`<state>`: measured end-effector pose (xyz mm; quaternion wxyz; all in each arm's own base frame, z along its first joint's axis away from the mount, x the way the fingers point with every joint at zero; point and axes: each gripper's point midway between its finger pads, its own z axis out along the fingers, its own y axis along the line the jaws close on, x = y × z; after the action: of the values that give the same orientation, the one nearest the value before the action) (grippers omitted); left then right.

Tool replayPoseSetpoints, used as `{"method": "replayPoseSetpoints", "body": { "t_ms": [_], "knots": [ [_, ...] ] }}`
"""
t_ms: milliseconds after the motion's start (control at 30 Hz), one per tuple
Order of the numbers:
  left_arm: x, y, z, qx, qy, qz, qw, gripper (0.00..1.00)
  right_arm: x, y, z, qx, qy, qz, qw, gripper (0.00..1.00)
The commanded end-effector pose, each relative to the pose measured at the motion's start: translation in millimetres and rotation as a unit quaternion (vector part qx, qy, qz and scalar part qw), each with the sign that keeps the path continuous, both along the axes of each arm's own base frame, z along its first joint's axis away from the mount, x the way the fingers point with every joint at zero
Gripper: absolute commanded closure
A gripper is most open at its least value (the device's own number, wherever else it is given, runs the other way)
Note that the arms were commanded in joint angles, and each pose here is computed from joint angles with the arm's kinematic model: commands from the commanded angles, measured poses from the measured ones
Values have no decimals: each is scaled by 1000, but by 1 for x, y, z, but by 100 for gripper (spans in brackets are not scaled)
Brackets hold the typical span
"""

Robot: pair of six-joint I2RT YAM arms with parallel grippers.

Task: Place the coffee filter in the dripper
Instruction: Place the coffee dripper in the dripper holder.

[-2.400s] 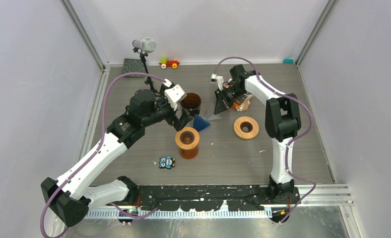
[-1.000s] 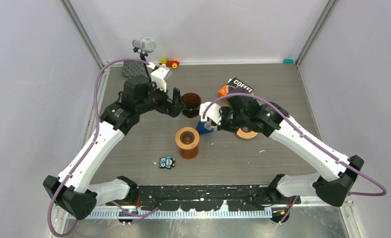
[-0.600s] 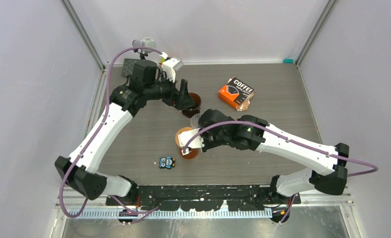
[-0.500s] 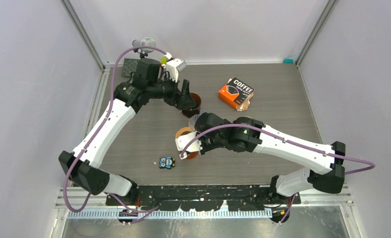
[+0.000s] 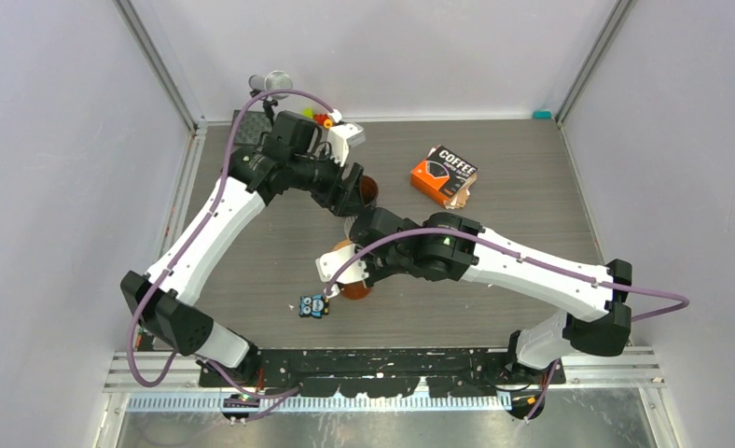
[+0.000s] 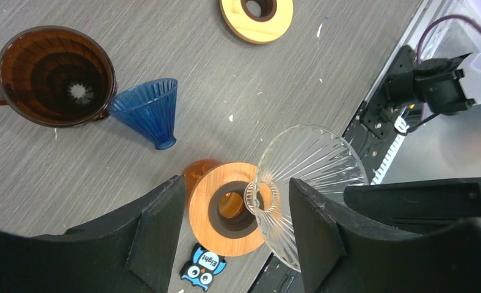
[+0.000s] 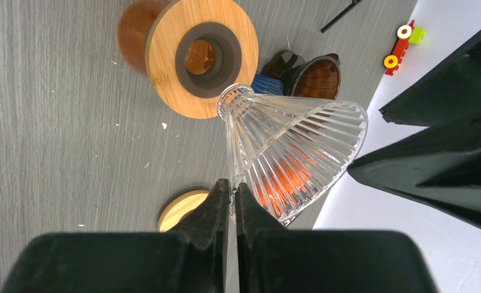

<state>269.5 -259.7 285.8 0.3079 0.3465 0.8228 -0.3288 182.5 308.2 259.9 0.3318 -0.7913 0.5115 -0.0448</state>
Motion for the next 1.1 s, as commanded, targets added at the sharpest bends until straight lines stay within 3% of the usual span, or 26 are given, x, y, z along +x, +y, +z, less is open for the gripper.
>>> {"method": "replayPoseSetpoints", "body": {
  "t_ms": [0,300,833,1067],
  "knots": [
    [2,1,3,16,-21,-14,1000,37,3,1,20,8,-22,0,1000,100],
    [4,-2,-13,29,-8,-21,999,51,5,7,13,-10,-28,1,1000,100],
    [0,-4,-24,32,1,-29,999,61,7,12,19,-6,-36,0,999,99],
    [-2,-6,-23,31,1,-33,999,75,7,13,16,-11,-37,0,999,99]
  ]
}}
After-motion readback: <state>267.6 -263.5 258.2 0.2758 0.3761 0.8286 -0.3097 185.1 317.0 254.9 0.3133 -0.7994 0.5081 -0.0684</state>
